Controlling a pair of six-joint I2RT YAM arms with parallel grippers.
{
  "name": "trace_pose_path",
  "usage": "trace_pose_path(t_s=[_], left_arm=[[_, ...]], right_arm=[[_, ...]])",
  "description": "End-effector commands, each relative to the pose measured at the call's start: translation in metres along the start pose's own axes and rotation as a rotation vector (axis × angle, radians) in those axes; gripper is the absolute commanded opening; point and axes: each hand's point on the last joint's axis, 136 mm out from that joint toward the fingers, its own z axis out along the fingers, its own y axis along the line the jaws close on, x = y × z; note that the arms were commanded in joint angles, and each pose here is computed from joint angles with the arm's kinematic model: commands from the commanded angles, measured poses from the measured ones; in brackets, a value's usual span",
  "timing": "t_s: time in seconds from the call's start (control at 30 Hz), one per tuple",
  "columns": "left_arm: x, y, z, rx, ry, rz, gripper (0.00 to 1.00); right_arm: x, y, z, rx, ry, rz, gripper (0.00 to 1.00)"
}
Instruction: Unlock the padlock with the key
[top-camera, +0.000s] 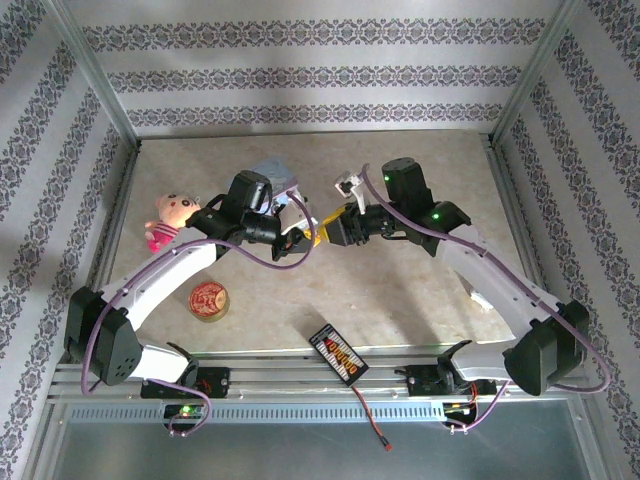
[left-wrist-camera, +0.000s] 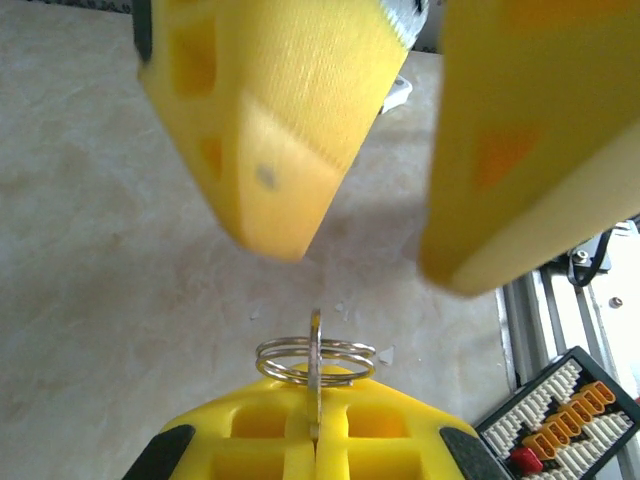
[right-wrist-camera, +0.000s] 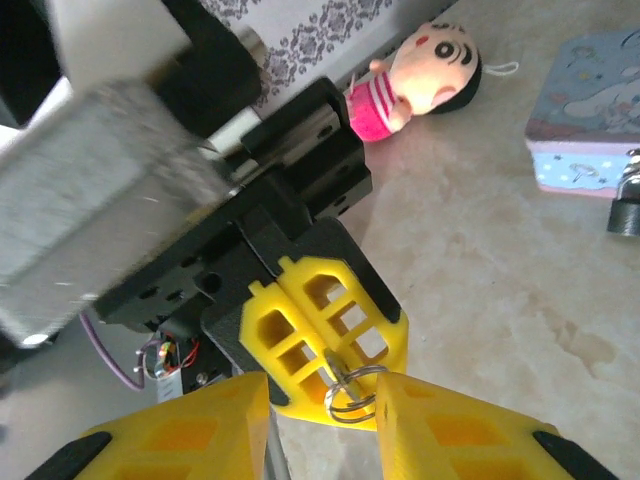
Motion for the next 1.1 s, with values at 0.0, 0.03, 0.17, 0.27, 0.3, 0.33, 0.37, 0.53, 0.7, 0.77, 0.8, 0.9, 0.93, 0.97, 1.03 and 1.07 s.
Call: trace_pose_path(t_s=[0.0,0.03,0.17,0.27,0.3,0.33,0.37,0.53,0.7,0.77,0.8,0.9,0.93,0.97,1.03,1.07], left_arm=[[-0.011,-0.009,-0.01,0.026,-0.03,0.022,0.0],[-0.011,-0.009,-0.01,0.031,-0.031,0.019,0.0],[-0.012,-0.01,-0.01,0.037,-0.035,0.014,0.0],[-0.015,-0.011,-0.01,0.044,-0.042,0.017,0.0],[-0.016,-0.011,-0.011,0.045,-0.046,0.02,0.0],[-0.016,-0.011,-0.011,0.045,-0.048,0.022,0.0],[-0.016,-0.012,-0.011,0.046,-0.05,0.023,0.0],[-0.019,-0.015,-0.013,0.053,-0.059,0.029,0.0],[-0.017,-0.014,-0.013,0.049,-0.054,0.027,0.0],[-0.017,-0.015,-0.014,0.051,-0.056,0.026,0.0],[-0.017,-0.015,-0.013,0.052,-0.056,0.026,0.0],[-0.015,-0.014,-0.013,0.043,-0.051,0.025,0.0],[-0.014,-0.014,-0.013,0.04,-0.049,0.024,0.0],[-0.013,-0.013,-0.013,0.036,-0.046,0.022,0.0],[-0.013,-0.013,-0.014,0.028,-0.046,0.016,0.0],[-0.013,-0.013,-0.015,0.025,-0.048,0.012,0.0]], right_arm=[[0.001,0.012,0.007,-0.081,0.005,-0.037,0.33],[0.001,0.012,0.009,-0.085,0.006,-0.037,0.33],[0.002,0.012,0.012,-0.102,0.009,-0.033,0.34],[0.003,0.01,0.014,-0.102,0.012,-0.03,0.33],[0.003,0.01,0.015,-0.1,0.012,-0.029,0.32],[0.003,0.009,0.015,-0.096,0.013,-0.028,0.32],[0.004,0.008,0.015,-0.093,0.013,-0.027,0.31],[0.006,0.004,0.016,-0.069,0.017,-0.023,0.3],[0.008,0.004,0.016,-0.068,0.021,-0.021,0.24],[0.009,0.002,0.016,-0.065,0.026,-0.02,0.18],[0.01,0.002,0.016,-0.062,0.028,-0.02,0.15],[0.011,0.0,0.015,-0.048,0.028,-0.022,0.04],[0.012,-0.001,0.014,-0.039,0.027,-0.021,0.02],[0.012,-0.003,0.014,-0.032,0.026,-0.022,0.0],[0.013,-0.005,0.013,-0.02,0.023,-0.025,0.0],[0.013,-0.006,0.012,-0.015,0.017,-0.027,0.0]])
